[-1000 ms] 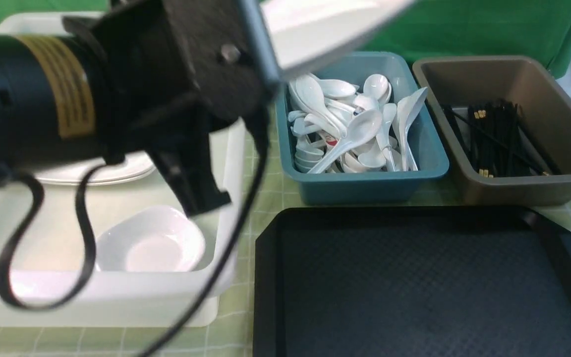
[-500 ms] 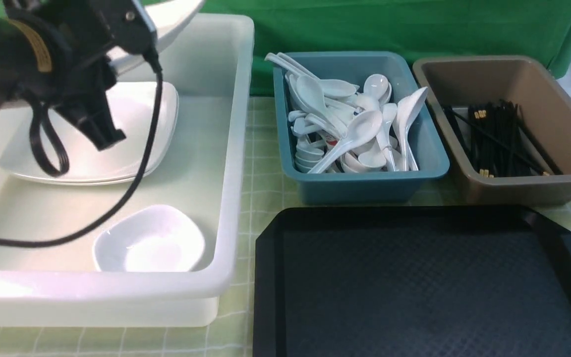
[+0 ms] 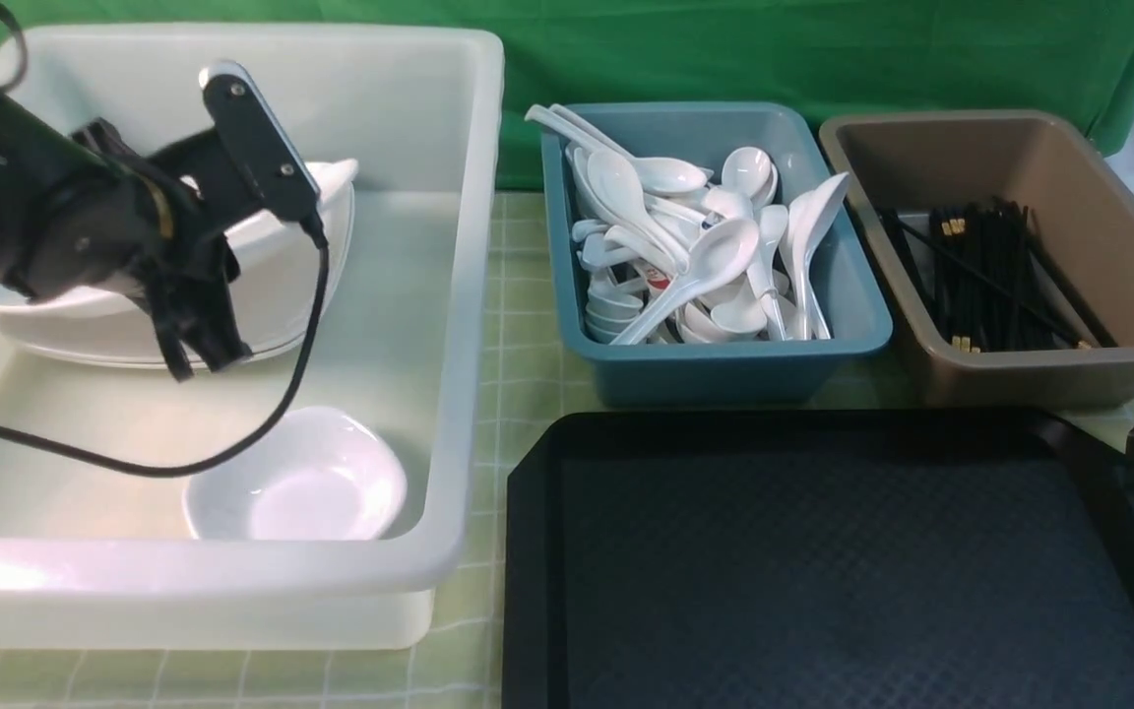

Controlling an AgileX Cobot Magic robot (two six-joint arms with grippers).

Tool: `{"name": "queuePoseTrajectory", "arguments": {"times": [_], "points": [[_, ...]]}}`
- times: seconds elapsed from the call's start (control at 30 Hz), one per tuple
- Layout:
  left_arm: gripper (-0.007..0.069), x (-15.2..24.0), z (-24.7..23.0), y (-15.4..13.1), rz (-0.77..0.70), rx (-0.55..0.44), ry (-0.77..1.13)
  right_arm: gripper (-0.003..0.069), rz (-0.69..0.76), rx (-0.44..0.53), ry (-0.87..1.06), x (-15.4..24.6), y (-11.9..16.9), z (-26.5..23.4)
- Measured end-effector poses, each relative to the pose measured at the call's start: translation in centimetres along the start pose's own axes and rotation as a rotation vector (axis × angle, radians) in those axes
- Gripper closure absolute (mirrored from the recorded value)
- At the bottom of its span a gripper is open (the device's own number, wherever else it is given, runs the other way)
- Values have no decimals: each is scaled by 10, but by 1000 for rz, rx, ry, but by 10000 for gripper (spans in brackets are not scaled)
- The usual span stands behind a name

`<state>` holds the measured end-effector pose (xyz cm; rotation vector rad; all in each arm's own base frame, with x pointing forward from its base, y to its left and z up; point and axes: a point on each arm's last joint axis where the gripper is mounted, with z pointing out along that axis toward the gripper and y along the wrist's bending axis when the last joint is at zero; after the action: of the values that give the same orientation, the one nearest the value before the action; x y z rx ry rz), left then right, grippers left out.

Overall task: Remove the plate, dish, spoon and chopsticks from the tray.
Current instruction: Use the left arm to put the plate into the large storage box on the left

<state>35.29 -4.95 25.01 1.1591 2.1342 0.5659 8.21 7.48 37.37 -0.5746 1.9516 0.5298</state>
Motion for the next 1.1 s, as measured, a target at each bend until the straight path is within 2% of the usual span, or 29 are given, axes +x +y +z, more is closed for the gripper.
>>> {"name": "queuePoseTrajectory", "arguments": {"times": [0.27,0.4,0.57,0.67,0.73,0.8,0.83,0.87,1.0,1.07,1.1], "points": [[590,-1,21,-8,-28,23,-4,631,12,-30,10,1,3,0],[561,-2,29,-11,-24,32,-14,631,22,-52,19,2,5,0],[441,-1,43,-19,-21,54,-17,631,30,-80,46,4,7,0],[326,-1,50,-23,-28,69,-16,631,47,-90,73,7,9,-1],[218,-1,52,-24,-45,75,-22,630,65,-108,89,8,10,-1],[185,-2,52,-24,-52,75,-27,630,68,-111,92,8,10,-1],[116,-3,50,-23,-64,73,-34,630,75,-115,102,9,11,-1],[88,-4,48,-23,-72,72,-38,630,75,-114,108,9,11,-1],[7,-15,25,-19,-121,65,-79,629,71,-107,139,12,10,-1],[1,-21,10,-16,-157,56,-113,629,71,-105,147,13,10,-1],[4,-31,-12,-14,-230,57,-174,628,70,-103,155,14,10,-2]]}}
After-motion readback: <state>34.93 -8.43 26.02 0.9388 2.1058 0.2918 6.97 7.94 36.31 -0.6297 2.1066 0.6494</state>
